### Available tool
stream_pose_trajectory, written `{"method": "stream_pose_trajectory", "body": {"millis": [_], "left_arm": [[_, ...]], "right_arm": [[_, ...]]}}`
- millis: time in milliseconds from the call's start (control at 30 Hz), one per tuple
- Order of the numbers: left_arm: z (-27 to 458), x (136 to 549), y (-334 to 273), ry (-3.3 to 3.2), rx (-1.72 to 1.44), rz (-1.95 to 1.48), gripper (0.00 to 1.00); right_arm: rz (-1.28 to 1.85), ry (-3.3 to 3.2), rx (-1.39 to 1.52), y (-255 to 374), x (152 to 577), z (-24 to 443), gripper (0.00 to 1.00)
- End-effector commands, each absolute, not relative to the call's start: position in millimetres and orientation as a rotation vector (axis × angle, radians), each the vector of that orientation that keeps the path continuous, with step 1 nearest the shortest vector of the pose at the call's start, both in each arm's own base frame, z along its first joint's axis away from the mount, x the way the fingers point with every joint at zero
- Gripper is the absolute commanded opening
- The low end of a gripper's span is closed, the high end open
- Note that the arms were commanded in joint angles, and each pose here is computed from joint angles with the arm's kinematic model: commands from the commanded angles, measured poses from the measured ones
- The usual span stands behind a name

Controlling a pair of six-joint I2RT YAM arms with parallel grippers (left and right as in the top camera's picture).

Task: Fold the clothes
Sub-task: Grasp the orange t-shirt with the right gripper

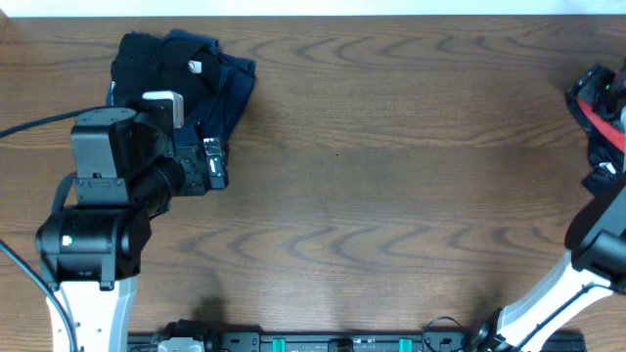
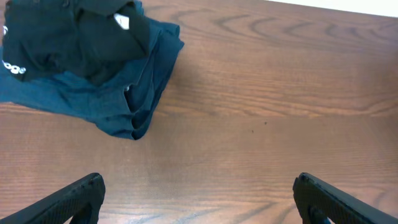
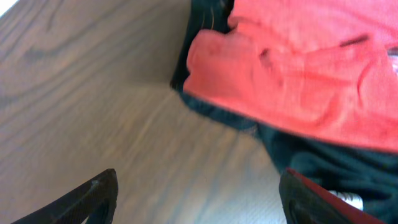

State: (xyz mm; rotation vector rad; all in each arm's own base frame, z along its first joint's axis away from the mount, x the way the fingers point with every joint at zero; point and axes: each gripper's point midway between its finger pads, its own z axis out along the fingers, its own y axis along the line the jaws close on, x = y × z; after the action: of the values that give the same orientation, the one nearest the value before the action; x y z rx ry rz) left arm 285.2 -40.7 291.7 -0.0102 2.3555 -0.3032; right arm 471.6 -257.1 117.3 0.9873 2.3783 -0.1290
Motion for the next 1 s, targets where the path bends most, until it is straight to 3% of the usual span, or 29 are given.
{"method": "stream_pose_trajectory", "body": {"millis": [0,600,833,967], "left_arm": [[297,286,-39,2.35,0.0,-0.293,0.98],[288,285,-39,2.395,-0.006,-0.295,0.98],[288,285,-39,2.395,-0.006,-0.295,0.98],[288,285,-39,2.395,-0.006,-0.295,0.98]], "right_arm": [[-0.173,2.347,1.031,-281,480,116,0.81],[-0.24,2.43,1.001,-308,490,27,0.85],[-0.243,2.386,1.016,-315,498,20,0.73],[-0.243,2.374,1.02,-316,499,21,0.54]]}}
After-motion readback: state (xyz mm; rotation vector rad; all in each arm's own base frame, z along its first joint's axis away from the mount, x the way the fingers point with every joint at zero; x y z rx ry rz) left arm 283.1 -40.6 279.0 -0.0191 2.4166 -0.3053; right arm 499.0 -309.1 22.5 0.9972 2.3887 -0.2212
